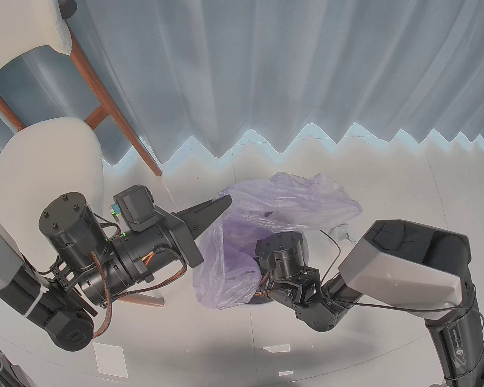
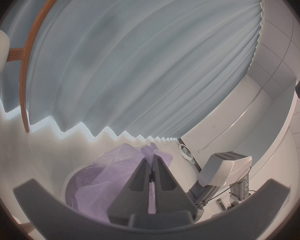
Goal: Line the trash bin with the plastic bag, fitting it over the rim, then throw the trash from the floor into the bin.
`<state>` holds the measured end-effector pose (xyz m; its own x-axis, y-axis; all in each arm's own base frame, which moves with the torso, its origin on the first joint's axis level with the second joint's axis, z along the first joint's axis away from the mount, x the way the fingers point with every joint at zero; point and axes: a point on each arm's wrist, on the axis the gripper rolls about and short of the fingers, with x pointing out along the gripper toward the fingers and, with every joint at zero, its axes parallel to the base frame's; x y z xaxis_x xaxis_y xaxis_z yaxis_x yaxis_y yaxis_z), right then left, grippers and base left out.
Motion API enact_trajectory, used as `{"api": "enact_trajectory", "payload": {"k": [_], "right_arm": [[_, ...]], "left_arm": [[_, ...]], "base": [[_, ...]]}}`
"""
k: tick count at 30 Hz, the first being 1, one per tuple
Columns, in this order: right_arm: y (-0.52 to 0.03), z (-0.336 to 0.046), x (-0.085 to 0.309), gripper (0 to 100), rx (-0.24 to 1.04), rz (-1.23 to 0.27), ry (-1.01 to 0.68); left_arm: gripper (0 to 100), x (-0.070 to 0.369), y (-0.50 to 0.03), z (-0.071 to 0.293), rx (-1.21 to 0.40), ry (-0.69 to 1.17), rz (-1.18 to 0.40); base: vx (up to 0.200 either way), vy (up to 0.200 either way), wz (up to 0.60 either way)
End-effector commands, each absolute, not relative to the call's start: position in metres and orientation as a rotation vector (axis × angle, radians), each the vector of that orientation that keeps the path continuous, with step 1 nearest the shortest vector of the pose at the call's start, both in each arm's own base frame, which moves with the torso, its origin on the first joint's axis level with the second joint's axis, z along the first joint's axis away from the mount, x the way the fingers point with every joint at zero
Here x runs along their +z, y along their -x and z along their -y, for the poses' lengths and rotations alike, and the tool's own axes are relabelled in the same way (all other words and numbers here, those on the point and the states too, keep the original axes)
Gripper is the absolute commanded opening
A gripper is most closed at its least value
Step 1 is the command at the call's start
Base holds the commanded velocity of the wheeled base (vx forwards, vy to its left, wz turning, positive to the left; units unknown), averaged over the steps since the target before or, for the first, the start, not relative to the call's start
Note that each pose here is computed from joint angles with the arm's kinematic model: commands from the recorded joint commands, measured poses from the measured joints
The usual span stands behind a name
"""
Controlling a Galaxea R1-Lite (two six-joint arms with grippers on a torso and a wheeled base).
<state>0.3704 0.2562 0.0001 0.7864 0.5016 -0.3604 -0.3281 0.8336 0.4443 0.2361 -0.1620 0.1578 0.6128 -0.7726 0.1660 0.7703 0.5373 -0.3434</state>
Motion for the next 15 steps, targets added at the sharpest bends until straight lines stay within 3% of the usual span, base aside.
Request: {"api": "enact_trajectory", "payload": {"k": [1,10,15], "right_arm": [[-0.384,-0.255,-0.024,0,0.424,-0.523,-0.354],[-0.39,-0.255,-0.031,0,0.411,-0.543,-0.356],[-0.353,-0.24,0.029,0,0.442,-0.557,-0.38]], "left_arm": [[0,0.151,-0.243,0.166,-0.912,0.402,-0.023],[0,0.144,-0.243,0.166,-0.897,0.4,-0.049],[0,0.136,-0.247,0.167,-0.853,0.401,-0.069]], "base": [[0.0,0.0,0.0],[0.0,0.0,0.0],[0.0,0.0,0.0]]}}
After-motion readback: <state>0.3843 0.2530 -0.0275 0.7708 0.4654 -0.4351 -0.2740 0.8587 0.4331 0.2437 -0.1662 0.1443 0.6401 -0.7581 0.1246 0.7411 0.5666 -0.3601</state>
